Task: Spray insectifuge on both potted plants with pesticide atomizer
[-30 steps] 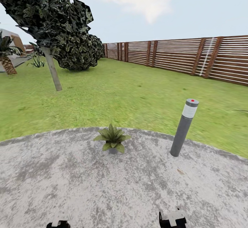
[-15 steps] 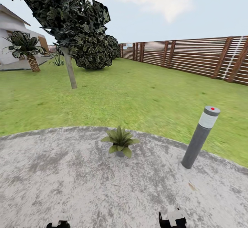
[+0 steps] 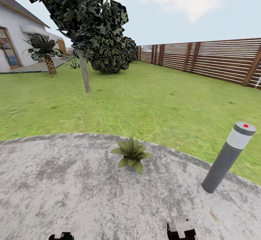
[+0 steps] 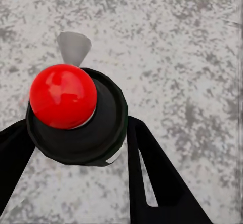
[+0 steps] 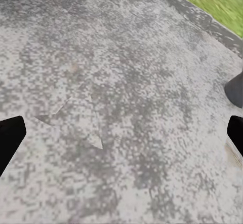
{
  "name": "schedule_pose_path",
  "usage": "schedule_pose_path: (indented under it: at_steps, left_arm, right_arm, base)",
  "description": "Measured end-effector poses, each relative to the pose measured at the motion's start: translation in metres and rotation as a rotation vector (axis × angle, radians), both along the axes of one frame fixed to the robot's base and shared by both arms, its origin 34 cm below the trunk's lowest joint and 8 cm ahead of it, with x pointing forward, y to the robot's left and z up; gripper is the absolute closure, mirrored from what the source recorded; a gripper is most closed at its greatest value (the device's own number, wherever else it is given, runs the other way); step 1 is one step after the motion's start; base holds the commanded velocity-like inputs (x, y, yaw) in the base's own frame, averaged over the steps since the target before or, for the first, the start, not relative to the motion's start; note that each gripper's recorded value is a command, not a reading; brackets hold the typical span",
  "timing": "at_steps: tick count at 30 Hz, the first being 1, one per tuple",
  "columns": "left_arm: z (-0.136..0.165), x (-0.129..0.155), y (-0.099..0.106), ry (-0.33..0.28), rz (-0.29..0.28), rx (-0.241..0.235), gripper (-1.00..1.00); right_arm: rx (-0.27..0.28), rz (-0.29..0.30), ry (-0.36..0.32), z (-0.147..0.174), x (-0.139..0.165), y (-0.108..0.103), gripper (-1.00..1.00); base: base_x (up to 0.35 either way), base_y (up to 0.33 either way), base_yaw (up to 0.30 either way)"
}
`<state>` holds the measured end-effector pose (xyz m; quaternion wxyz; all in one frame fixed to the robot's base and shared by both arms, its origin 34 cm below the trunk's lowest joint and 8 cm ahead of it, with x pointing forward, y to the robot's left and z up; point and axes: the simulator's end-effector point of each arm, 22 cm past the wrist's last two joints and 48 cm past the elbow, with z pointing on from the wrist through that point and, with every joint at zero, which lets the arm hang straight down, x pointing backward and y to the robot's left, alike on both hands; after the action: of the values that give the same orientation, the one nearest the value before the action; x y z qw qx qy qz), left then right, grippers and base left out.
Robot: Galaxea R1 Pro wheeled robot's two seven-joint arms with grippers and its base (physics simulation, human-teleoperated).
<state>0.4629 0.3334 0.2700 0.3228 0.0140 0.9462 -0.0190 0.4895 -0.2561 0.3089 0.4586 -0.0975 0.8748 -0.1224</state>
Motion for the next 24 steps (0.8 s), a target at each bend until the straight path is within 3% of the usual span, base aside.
schedule_pose_path:
  at_steps: [7, 16, 21, 23, 24]
  left_arm:
    - [0.000, 0.000, 0.000, 0.000, 0.000, 0.000, 1.00]
    - [0.001, 0.001, 0.006, -0.004, 0.008, 0.005, 1.00]
    - [0.002, 0.002, 0.008, -0.008, 0.013, 0.006, 1.00]
    - [0.005, 0.009, 0.003, -0.015, -0.006, 0.004, 1.00]
    - [0.006, 0.012, -0.001, -0.014, -0.037, 0.010, 1.00]
  right_arm:
    - [-0.002, 0.002, 0.001, 0.000, 0.000, -0.001, -1.00]
    - [-0.002, 0.002, 0.001, 0.000, 0.000, 0.000, -1.00]
    - [0.002, 0.007, -0.002, 0.001, 0.001, 0.004, -1.00]
    - [-0.004, 0.045, -0.008, 0.002, 0.004, 0.012, -1.00]
    - [-0.013, 0.099, -0.010, 0.003, 0.006, 0.021, -1.00]
  base:
    - [0.105, -0.132, 0.000]
    - [0.049, -0.010, 0.000]
    - [0.218, 0.000, 0.000]
    - [0.075, 0.000, 0.000]
    - [0.011, 0.000, 0.000]
